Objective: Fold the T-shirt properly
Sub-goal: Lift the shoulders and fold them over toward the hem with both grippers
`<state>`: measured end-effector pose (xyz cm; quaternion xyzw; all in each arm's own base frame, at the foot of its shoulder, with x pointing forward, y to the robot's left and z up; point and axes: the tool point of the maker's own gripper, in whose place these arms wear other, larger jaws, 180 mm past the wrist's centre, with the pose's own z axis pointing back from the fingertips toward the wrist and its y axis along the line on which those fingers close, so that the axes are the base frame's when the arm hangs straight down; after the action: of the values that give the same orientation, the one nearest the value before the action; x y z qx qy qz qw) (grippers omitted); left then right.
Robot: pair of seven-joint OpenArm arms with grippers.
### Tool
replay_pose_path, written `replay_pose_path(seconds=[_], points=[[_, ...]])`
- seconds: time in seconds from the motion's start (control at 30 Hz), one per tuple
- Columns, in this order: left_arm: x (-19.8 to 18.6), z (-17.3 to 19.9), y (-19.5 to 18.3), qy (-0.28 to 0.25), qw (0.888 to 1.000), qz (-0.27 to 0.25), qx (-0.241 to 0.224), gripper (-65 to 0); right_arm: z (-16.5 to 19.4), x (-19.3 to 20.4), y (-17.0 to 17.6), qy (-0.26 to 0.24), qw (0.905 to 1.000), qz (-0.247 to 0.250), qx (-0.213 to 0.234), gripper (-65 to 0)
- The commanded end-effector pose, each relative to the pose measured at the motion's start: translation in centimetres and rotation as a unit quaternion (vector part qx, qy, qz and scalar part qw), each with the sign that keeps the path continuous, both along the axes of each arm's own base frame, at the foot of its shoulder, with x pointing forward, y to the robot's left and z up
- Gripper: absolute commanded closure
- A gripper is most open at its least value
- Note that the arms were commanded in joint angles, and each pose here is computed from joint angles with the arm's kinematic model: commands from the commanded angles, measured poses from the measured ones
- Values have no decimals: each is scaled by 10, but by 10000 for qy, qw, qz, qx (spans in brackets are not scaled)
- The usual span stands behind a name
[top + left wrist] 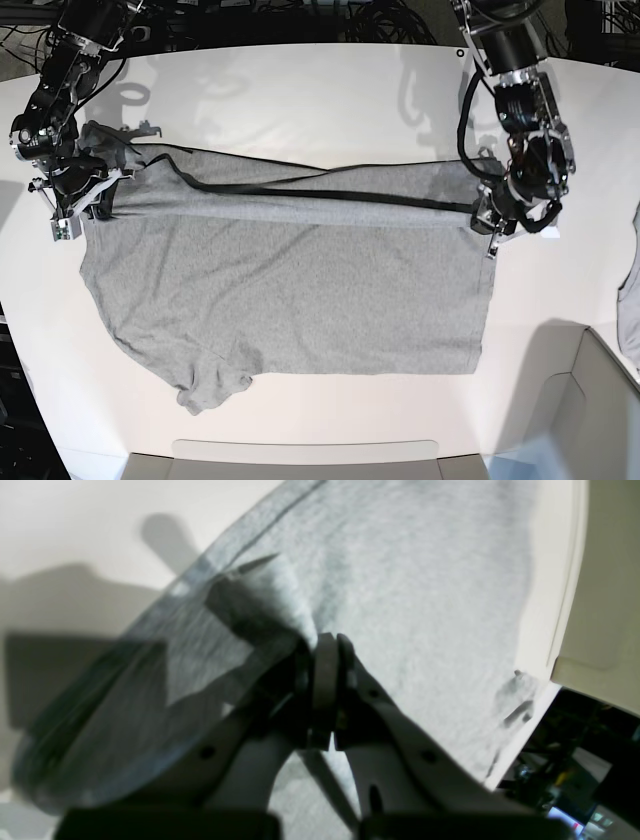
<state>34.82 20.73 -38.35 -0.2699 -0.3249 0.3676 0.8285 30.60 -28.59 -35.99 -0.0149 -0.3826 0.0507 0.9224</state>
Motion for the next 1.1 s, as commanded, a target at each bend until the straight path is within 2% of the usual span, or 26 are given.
replay_pose_path(seconds=[0.0,0.13,0.33,0.57,0.7,0.9,0.93,1.0,1.07], points=[[13,14,11,-174,9998,51,108,0,13,14,-4,-201,9997,37,-148,0],[27,15,11,-173,9997,-45,167,0,10,25,-6,-131,9997,32,-189,0],[49,21,5,-211,9992,-239,234,0,10,44,-8,-159,9999,-43,-10,0],[63,4,-3,-65,9994,-221,246,0,3,64,0,-147,9997,25,209,0],[66,4,2,-78,9989,-235,399,0,0,74,8,-280,9995,124,79,0],[67,5,0,-108,9986,-269,448,0,-5,79,13,-211,9997,109,-14,0],[67,5,-1,-102,9986,-282,447,-18,-4,79,14,-225,9997,113,-7,0],[69,10,-2,-168,9984,-306,451,-85,-2,80,15,-259,9996,118,-13,-64],[72,23,-4,-358,9974,-344,516,-125,7,84,13,-378,9992,123,-72,-131]])
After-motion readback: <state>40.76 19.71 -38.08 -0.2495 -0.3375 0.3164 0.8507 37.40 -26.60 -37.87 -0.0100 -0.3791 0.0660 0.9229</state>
